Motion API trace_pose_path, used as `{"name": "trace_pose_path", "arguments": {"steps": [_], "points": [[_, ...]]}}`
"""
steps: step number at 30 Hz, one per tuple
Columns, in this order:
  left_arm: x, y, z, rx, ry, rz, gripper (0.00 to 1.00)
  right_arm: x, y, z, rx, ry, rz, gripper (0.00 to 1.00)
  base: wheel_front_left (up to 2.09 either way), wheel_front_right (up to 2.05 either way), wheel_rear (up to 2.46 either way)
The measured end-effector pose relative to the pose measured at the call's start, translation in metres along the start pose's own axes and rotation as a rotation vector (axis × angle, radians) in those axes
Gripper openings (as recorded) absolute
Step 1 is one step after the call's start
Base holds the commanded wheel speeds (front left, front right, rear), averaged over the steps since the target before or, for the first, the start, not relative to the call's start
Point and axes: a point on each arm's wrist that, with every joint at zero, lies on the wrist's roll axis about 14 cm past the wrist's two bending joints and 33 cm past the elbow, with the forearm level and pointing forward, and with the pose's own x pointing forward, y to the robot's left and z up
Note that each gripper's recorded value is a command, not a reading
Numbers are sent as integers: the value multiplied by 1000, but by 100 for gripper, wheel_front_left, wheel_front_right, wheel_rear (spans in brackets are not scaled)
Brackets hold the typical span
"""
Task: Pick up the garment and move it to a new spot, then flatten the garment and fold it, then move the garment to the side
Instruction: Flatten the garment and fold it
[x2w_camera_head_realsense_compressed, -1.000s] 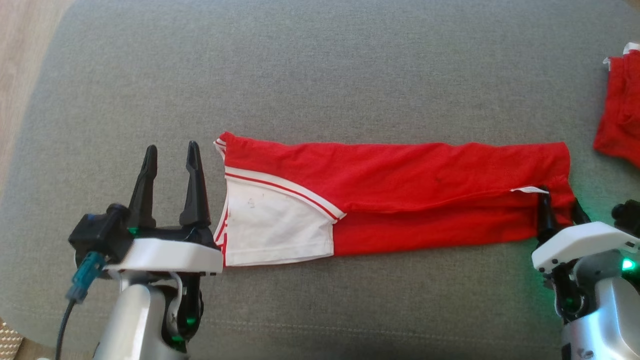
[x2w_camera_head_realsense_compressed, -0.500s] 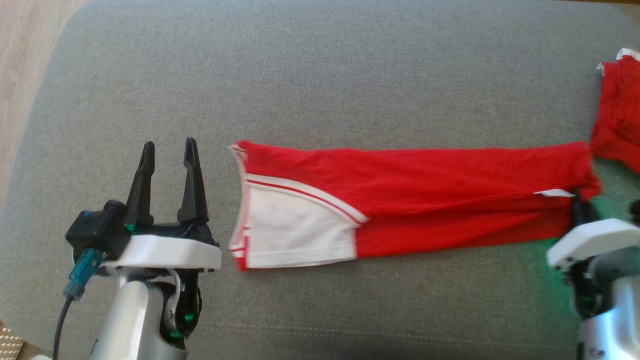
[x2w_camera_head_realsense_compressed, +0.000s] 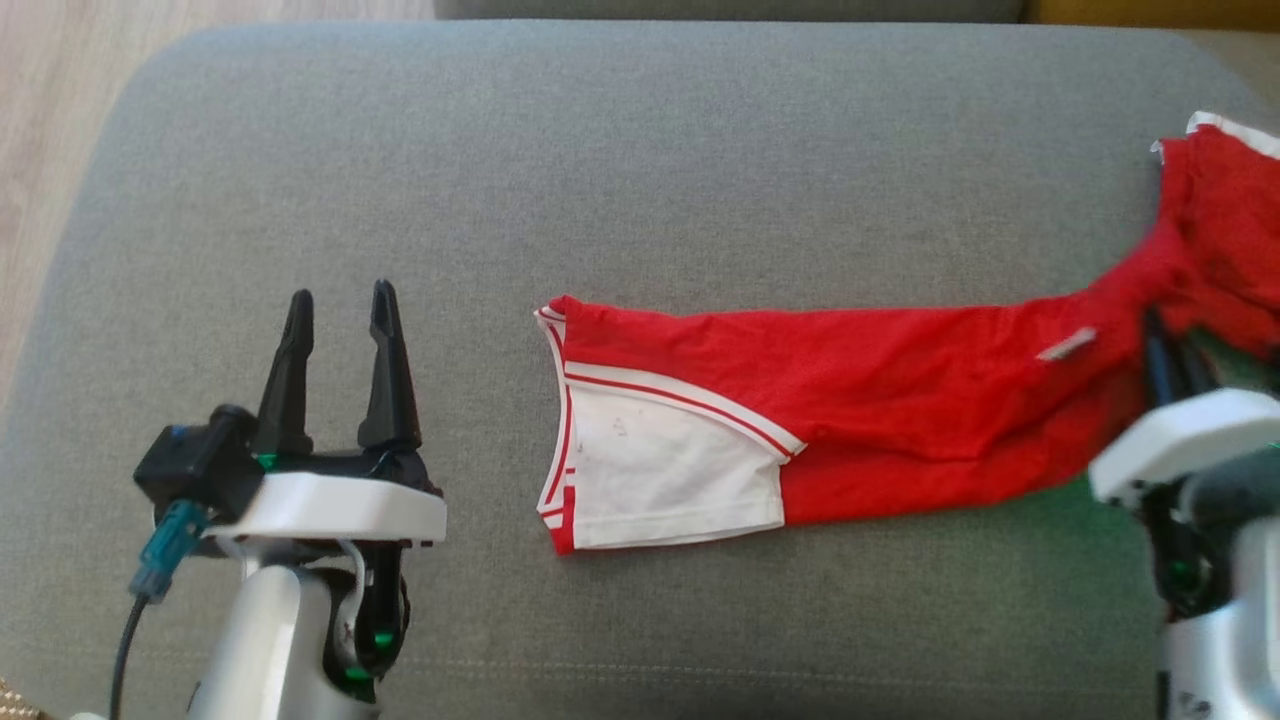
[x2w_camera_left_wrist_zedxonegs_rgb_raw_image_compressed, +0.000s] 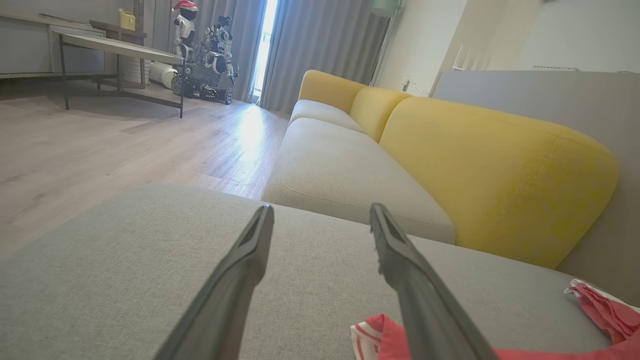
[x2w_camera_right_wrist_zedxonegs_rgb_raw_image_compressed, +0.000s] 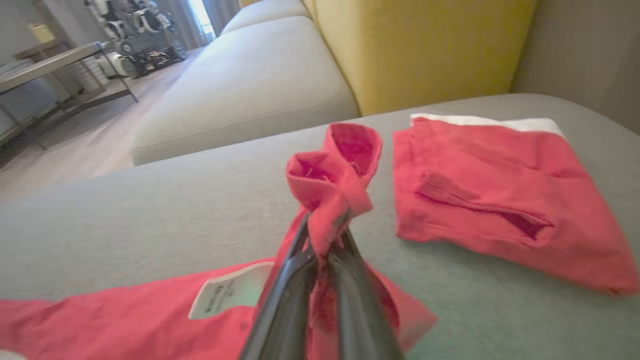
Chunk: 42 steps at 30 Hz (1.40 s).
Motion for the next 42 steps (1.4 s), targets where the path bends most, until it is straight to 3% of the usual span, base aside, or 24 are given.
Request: {"name": "trace_pose_path", "arguments": {"steps": [4,15,29,41,42], "points": [[-2,-2,3,-7,-7,-4,100,-7,46,9,6,-5,140,0,0,0,0],[-19,19,12,8,-20,62,100,-33,169,-7,151,100,540,0,0,0,0],[-33,42,13,2,-14,138,100,-43,239,-57,223,214,727,0,0,0,0],[-32,50,4,0,13,166,100,-27,261,-104,197,326,756,0,0,0,0],[-32,51,5,1,13,169,100,-28,262,-108,197,338,757,11,0,0,0]]}}
